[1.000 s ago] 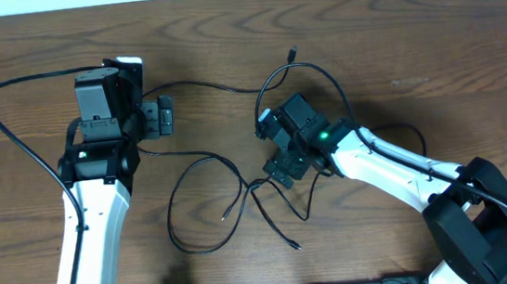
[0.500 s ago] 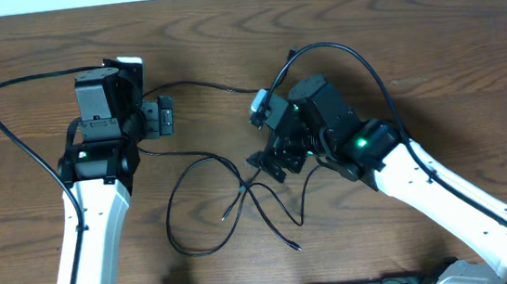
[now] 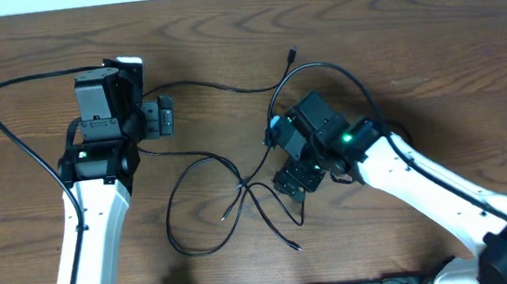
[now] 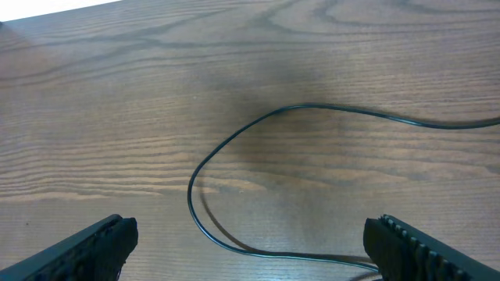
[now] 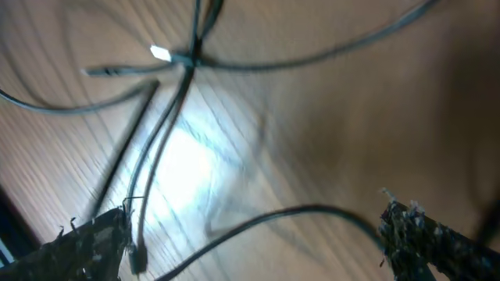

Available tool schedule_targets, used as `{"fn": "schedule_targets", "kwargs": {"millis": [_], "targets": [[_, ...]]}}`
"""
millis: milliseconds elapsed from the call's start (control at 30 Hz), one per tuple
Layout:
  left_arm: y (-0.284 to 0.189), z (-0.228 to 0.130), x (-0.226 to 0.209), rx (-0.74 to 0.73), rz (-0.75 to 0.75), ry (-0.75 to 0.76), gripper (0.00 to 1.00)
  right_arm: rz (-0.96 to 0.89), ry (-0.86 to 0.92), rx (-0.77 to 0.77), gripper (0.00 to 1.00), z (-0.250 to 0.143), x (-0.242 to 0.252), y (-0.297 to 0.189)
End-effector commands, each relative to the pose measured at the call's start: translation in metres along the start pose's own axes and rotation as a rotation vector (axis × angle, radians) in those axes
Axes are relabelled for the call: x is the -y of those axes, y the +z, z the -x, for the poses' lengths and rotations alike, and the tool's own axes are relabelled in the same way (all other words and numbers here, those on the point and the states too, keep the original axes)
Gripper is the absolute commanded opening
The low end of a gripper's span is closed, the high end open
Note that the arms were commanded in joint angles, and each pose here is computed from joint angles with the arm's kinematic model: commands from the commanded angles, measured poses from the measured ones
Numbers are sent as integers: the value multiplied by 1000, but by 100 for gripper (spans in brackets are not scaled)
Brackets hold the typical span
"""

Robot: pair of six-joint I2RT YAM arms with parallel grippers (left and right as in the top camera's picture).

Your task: Untangle cables

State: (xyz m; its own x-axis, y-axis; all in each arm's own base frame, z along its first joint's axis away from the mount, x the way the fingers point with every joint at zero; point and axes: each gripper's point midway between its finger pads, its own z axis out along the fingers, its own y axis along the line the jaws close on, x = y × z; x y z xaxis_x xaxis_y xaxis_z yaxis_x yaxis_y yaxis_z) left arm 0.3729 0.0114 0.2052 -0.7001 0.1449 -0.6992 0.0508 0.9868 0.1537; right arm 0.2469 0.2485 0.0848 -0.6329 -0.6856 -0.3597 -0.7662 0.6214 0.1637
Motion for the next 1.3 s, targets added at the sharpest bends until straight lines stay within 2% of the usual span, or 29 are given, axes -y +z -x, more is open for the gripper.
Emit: {"fn": "schedule_targets", "kwargs": {"millis": [0, 200, 500, 667, 1033, 1267], "targets": [[-2, 5, 3, 12, -14, -4, 98, 2, 24, -85, 99, -20, 1, 16], [-2, 6, 3, 13, -14, -4, 98, 16, 19, -116, 99, -24, -8, 24], [-2, 5, 3, 12, -14, -4, 98, 5, -43, 98, 99, 29, -19, 4], [-2, 5, 3, 12, -14, -4, 98, -8, -55, 154, 99, 40, -19, -9], [-2, 6, 3, 13, -14, -4, 98, 61, -6, 98, 99, 27, -39, -7], [-2, 6, 3, 13, -14, -4, 98, 61, -64, 77, 99, 22, -58, -3]]}}
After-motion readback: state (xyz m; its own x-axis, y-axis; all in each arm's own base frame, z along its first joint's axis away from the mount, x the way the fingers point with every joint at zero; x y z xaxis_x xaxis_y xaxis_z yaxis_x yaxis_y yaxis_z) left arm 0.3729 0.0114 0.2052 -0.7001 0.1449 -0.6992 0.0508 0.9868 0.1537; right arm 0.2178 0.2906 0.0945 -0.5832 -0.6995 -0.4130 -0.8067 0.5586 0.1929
